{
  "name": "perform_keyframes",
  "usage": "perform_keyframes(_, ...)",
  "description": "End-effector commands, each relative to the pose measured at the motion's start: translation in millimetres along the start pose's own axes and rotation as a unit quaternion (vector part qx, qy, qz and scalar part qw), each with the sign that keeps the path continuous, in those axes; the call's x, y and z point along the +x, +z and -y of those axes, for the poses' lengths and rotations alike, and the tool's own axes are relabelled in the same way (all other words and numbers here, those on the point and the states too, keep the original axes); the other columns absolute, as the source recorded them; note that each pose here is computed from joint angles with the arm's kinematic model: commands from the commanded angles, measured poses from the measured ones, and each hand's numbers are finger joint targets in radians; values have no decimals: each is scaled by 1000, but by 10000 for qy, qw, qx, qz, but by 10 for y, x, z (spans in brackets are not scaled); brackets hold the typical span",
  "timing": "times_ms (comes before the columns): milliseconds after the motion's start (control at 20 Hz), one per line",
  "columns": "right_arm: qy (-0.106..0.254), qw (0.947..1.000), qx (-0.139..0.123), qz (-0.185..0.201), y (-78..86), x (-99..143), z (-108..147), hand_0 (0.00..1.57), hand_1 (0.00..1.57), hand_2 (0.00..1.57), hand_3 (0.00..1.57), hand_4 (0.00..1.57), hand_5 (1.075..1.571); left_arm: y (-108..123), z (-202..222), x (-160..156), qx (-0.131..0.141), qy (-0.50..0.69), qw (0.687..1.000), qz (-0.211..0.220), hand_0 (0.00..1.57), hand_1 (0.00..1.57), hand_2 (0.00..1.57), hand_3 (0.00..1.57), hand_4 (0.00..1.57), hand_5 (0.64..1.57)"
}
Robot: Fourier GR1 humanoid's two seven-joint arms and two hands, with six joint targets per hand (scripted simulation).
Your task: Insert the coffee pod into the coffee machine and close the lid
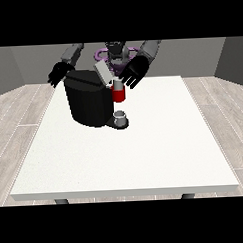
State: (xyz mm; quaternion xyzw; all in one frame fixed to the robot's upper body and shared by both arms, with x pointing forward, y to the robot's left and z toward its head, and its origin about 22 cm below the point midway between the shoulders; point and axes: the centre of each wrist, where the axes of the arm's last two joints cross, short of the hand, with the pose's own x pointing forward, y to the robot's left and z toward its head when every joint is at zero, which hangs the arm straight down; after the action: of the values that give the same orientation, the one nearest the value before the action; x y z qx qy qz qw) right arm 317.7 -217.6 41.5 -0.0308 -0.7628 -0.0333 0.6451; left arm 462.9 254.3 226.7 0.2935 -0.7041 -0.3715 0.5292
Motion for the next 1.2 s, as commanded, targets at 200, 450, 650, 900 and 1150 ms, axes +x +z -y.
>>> perform_keyframes(200, -20, 10000, -7, -66, 57, -47, -99, 0, 0, 0, 0, 435, 1571, 19, 218, -57, -182, -36, 9998, -56, 1249, 1249, 1282, 1181, 480, 1571)
perform_keyframes(450, -26, 10000, 75, 29, 31, 59, 30, 0, 0, 0, 0, 446, 1571, 68, 97, -198, -115, -11, 9999, -99, 1196, 1196, 1240, 1142, 466, 1571)
perform_keyframes(650, -4, 9998, 87, -152, 126, -98, -28, 0, 0, 0, 0, 418, 1571, 29, -123, -90, -142, -112, 9998, -105, 1129, 1129, 1167, 1028, 443, 1571)
perform_keyframes(900, -42, 9998, -59, -204, 102, -129, 29, 0, 0, 0, 0, 335, 1571, 32, 46, -77, -267, -256, 9993, -14, 1085, 1085, 1132, 956, 403, 1571)
perform_keyframes(1150, 8, 9999, -91, 83, 58, -37, 56, 0, 0, 0, 0, 431, 1571, 84, -112, -191, 41, -265, 9996, 83, 1050, 1050, 1119, 962, 364, 1571)
